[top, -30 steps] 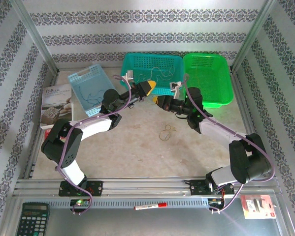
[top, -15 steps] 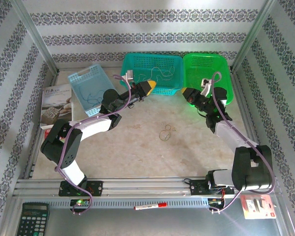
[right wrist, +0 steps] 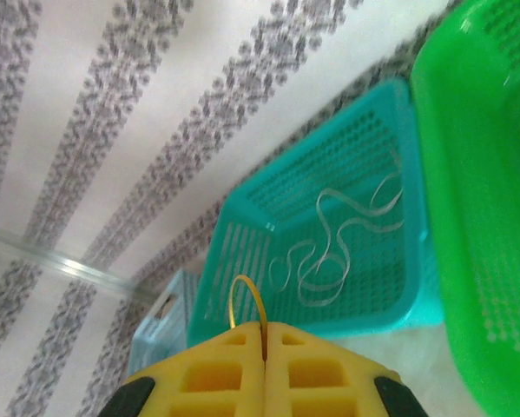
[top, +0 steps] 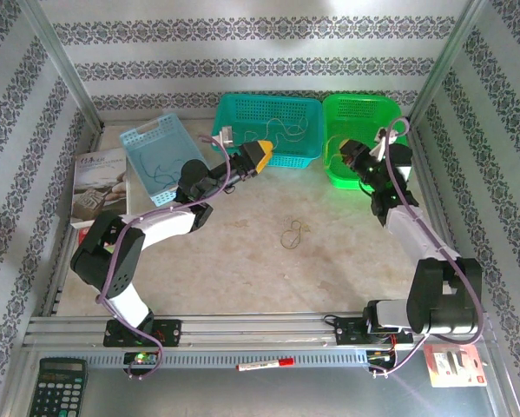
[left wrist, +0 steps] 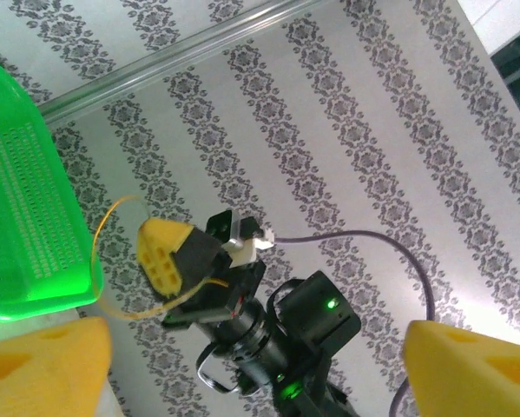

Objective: Untangle the cables

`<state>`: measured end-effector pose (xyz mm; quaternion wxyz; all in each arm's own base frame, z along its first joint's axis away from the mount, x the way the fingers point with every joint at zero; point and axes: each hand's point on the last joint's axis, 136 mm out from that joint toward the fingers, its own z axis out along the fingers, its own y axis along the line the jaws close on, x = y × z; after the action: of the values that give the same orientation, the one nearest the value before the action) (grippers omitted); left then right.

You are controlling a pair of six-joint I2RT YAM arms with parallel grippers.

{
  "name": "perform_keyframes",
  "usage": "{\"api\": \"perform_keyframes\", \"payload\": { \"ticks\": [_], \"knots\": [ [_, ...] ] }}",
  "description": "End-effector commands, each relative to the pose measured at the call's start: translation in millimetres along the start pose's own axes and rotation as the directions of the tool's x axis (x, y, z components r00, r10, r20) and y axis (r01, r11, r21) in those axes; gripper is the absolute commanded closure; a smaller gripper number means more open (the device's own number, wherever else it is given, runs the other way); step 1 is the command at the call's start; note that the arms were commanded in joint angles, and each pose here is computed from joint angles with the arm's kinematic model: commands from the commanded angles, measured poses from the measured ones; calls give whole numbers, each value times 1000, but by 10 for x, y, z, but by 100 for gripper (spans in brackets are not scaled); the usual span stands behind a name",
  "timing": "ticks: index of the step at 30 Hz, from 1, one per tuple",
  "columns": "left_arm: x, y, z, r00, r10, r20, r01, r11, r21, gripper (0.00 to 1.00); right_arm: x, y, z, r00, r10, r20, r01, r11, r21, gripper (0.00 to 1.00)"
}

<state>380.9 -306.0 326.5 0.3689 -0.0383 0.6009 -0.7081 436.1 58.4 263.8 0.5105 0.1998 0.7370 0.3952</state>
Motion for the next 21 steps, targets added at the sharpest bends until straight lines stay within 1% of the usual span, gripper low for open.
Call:
{"api": "perform_keyframes", "payload": {
  "ticks": [1,6,9,15,16,17,19,20,21],
  "knots": [
    [-87,-176,-95,996,83,22,-83,997,6,0,-356,-102,62,992,-51,114,41,996,83,100],
    [-48,-134,-163,991,131,-9,-132,989,-67,0,-688,-363,156,974,-93,209,49,978,205,100],
    [-19,-90,-213,988,154,-27,-156,981,-116,0,-823,-550,215,962,-122,243,49,957,285,100],
    [46,56,-317,980,183,-76,-196,955,-223,0,-896,-951,384,956,-187,226,75,900,428,100],
    [58,80,-340,978,191,-86,-206,949,-240,0,-900,-1023,409,955,-200,217,84,889,450,94],
    [72,112,-360,977,192,-96,-211,942,-261,0,-893,-1075,445,957,-210,199,97,880,466,85],
    [112,178,-412,970,207,-125,-236,924,-301,0,-891,-1176,521,964,-229,136,134,857,497,57],
    [119,203,-438,968,213,-133,-246,915,-319,0,-902,-1184,552,965,-238,113,152,852,501,49],
    [139,237,-466,964,222,-146,-259,905,-336,0,-886,-1199,574,965,-249,81,175,845,505,44]
  ]
}}
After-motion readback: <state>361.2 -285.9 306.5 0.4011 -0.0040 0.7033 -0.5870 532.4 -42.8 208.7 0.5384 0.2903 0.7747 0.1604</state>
